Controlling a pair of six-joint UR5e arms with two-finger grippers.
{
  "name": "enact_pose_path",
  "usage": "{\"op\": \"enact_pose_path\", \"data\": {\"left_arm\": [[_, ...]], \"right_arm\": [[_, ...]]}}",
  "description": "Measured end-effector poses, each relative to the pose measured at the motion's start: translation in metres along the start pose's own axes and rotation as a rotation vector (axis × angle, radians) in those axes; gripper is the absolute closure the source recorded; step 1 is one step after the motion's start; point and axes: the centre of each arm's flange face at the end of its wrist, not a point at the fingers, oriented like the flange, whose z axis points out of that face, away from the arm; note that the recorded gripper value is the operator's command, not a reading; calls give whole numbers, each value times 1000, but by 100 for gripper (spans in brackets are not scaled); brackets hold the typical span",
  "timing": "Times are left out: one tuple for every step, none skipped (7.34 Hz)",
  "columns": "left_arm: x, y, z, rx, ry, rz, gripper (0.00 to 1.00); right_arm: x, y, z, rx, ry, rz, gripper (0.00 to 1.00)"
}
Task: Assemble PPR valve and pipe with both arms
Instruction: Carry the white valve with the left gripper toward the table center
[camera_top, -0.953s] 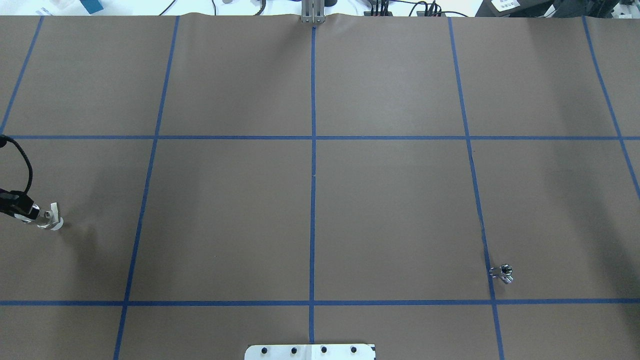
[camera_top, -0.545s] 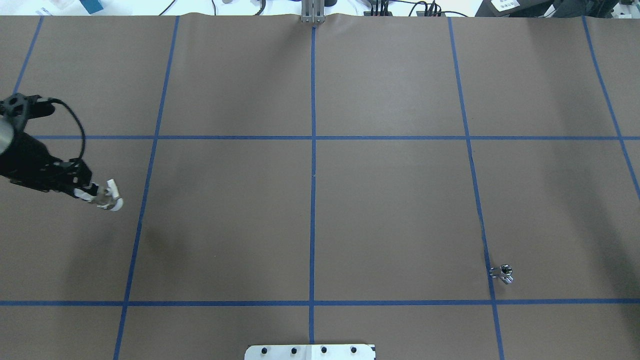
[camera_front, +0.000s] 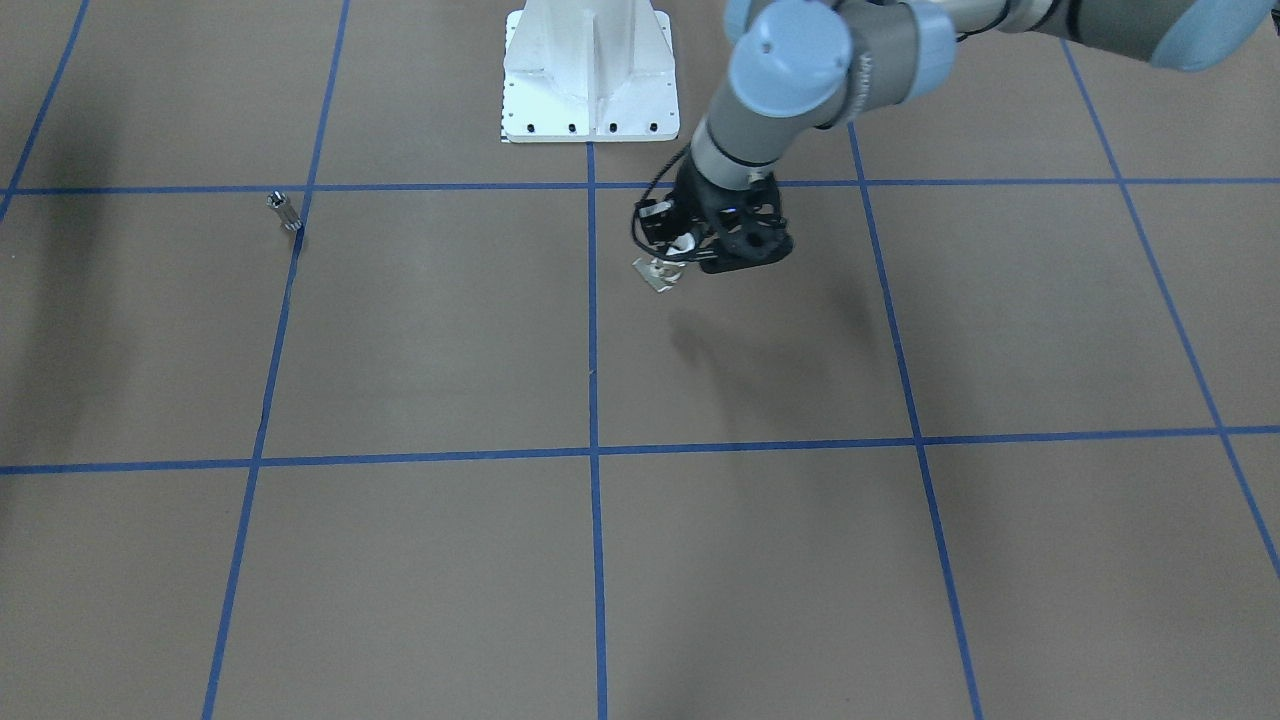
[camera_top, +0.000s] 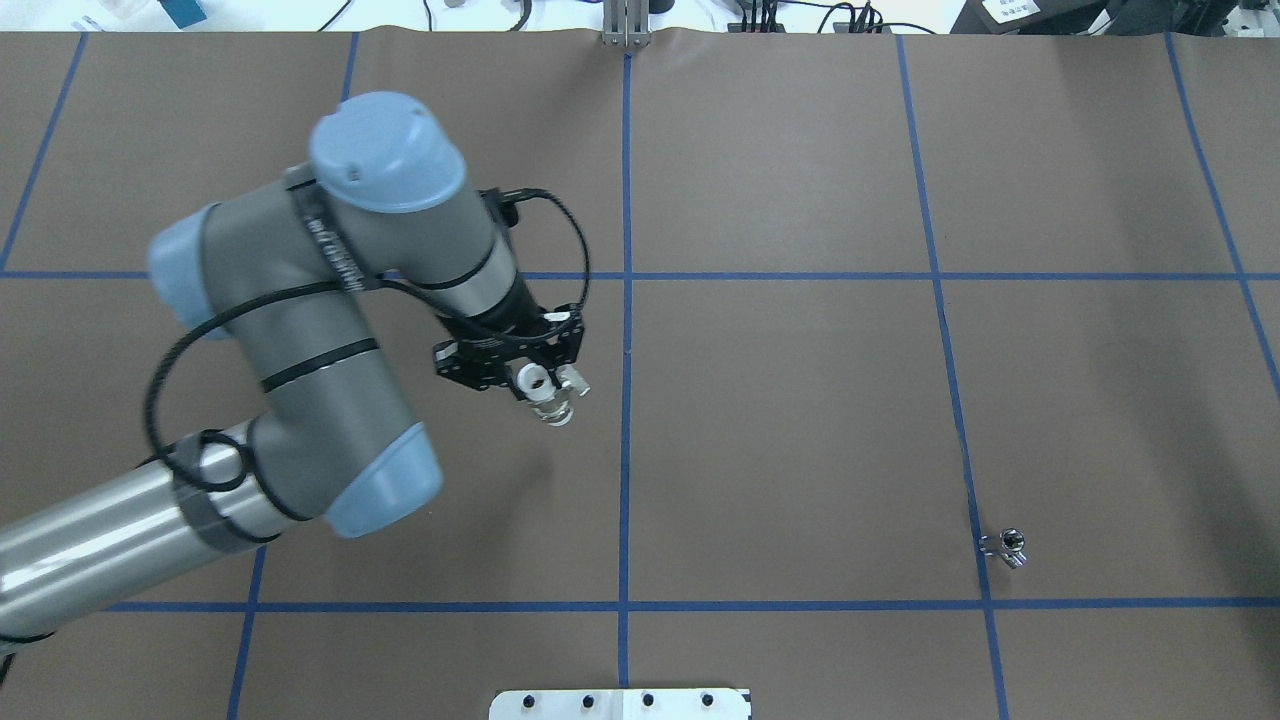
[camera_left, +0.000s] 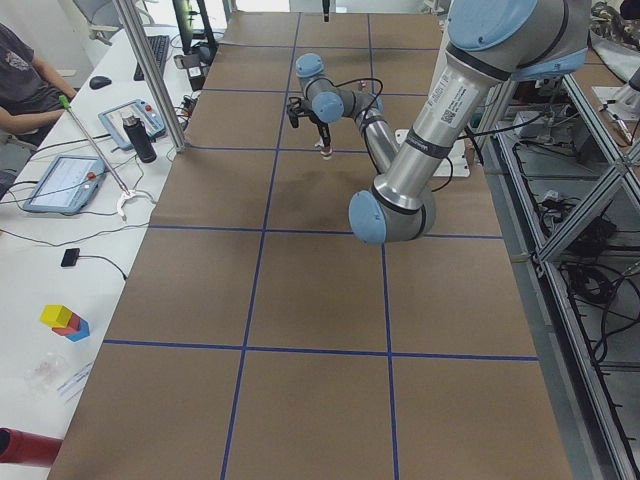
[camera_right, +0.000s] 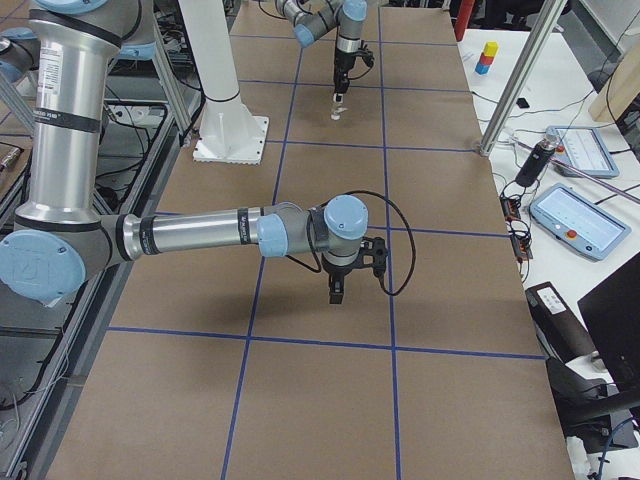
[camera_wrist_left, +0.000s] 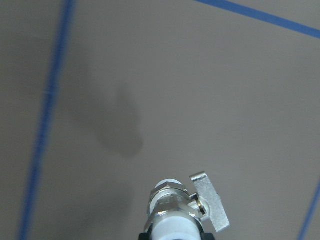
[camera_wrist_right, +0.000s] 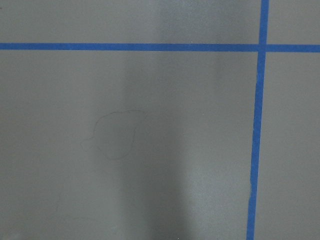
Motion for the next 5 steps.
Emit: {"op": "enact_pose_path", "data": {"left_arm": [[37,-3,8,29,-18,-6,100],[56,-10,17,65,-36,4,100],[65,-14,24,83,-49,21,100],[67,-17,29,90,-59,33,100],[68,-19,34,101,-69,42,100]], "right_arm": [[0,0,0,0,0,0,1],[0,0,0,1,0,0,1],[0,0,0,2,1,-1,1],[-1,0,-1,2,1,-2,1],[-1,0,-1,4,1,-3,1]]}}
